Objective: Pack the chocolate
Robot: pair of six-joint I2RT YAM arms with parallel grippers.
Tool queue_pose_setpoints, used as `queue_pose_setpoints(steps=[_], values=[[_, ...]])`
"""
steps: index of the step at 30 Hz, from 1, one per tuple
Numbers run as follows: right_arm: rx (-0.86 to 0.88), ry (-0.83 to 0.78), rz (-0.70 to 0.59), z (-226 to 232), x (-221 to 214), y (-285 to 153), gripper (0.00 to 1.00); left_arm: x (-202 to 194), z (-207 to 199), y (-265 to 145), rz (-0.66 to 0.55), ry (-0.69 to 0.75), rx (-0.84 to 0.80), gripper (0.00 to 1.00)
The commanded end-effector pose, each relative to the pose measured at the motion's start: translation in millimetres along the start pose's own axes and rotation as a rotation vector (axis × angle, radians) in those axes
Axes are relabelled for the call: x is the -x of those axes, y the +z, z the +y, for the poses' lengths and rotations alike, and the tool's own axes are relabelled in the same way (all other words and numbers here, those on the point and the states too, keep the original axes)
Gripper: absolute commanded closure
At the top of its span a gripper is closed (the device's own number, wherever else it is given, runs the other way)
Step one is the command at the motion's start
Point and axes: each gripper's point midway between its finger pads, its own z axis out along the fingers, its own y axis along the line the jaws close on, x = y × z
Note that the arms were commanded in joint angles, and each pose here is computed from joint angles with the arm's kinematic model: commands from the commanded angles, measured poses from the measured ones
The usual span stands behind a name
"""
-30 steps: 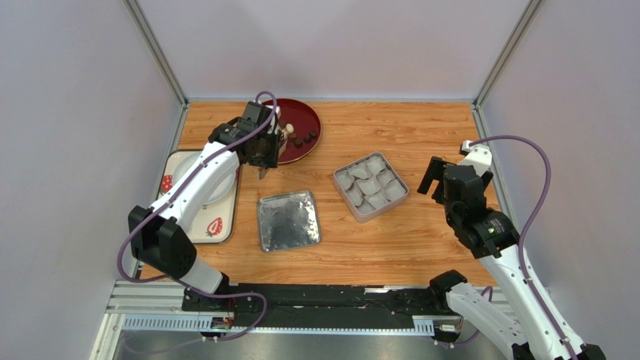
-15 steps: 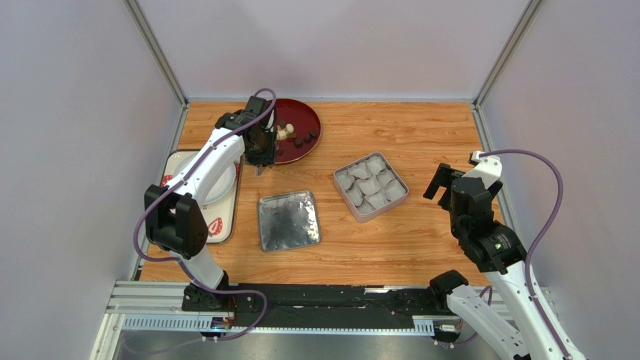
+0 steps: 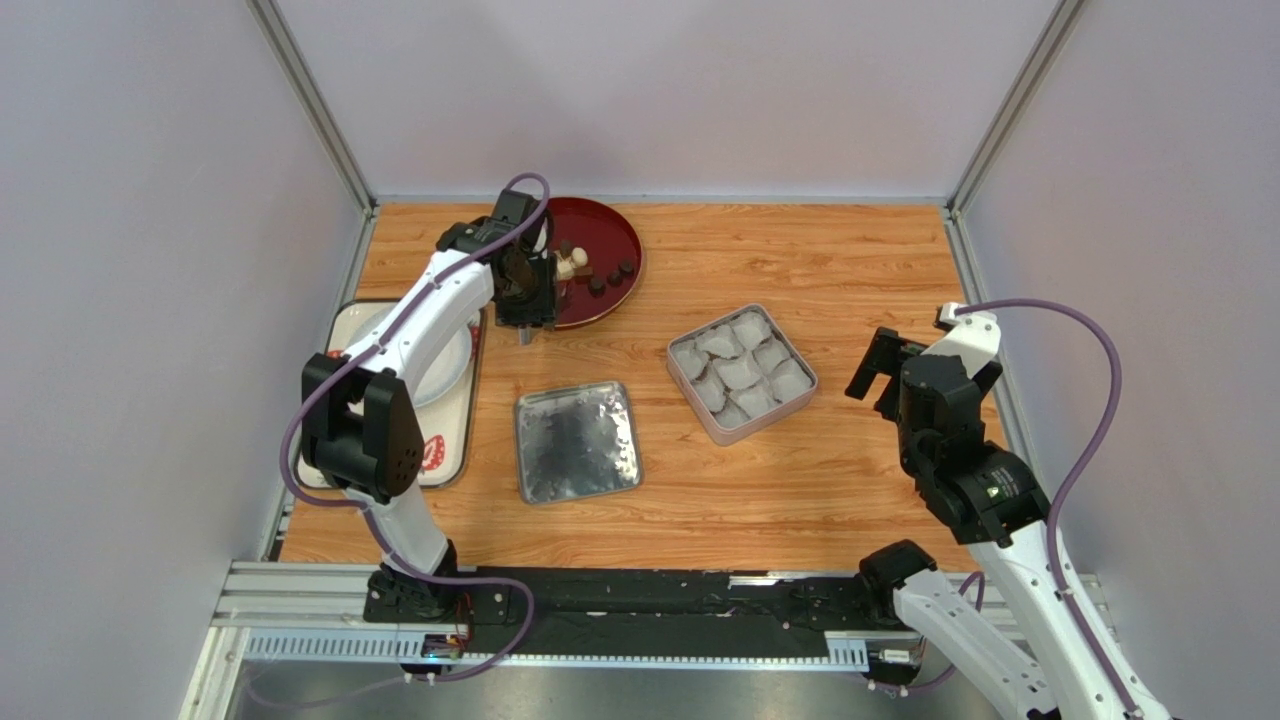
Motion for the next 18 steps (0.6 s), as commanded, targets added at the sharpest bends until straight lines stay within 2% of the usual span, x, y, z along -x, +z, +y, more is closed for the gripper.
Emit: queue_pose_setpoints(steps=[1,12,18], values=[[0.012,0.017,-0.044,3,11,0,0.04,21,-2,-1,-0.049,-0.050,-0.008,0.48],[0.031,0.019,-0.042,7,10,1,0.04,22,-3,15,-0.027,-0.067,-0.003,0.48],[0.030,0.023,-0.048,5,11,-1,0.05,22,-6,16,-0.022,-0.071,-0.016,0.52]])
